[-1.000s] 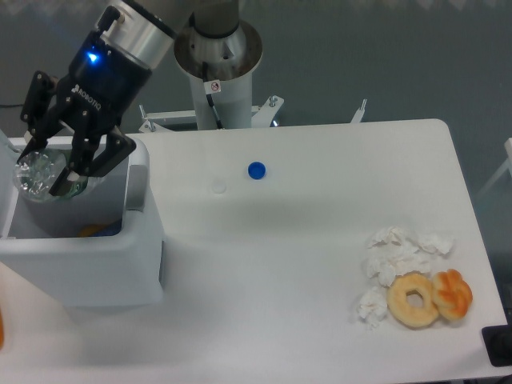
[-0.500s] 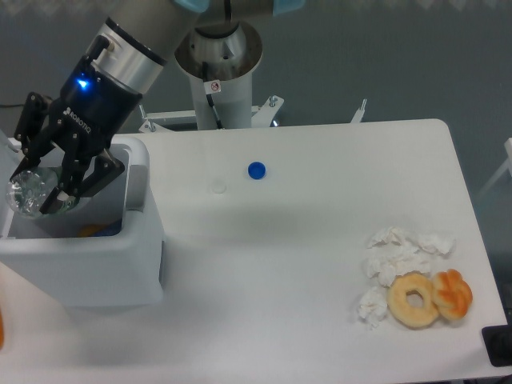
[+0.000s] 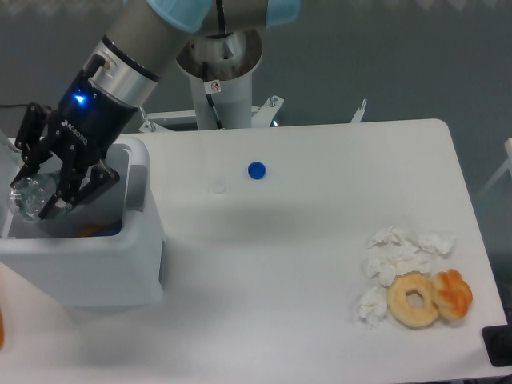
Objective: Place the plastic bottle in the trash can
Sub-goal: 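Lower the bottle down into the white trash bin, then open the gripper to release the bottle inside the bin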
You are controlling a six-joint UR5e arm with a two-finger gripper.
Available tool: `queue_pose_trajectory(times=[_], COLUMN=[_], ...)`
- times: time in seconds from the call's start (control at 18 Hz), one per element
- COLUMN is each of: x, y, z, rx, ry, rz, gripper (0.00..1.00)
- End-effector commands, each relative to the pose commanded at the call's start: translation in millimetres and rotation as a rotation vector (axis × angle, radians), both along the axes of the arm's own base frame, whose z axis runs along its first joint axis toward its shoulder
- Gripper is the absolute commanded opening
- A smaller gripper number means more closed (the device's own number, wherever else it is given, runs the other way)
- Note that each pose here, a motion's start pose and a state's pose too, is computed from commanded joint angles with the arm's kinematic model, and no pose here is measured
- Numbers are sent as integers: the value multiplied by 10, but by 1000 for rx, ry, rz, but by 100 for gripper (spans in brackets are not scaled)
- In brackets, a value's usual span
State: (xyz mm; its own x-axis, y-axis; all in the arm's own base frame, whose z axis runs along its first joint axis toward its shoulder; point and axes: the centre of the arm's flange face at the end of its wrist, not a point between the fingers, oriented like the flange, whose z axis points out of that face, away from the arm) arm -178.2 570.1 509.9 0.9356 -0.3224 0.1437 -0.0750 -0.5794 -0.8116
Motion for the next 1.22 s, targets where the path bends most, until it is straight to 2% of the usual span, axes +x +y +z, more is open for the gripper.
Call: queue_pose_trajectory(times=[1.17, 1.22], x=[80, 80], y=[-35, -35], z=[-237, -237], rx=[-31, -30], ry=[-14, -13], rz=[-19, -20], gripper=[61, 65])
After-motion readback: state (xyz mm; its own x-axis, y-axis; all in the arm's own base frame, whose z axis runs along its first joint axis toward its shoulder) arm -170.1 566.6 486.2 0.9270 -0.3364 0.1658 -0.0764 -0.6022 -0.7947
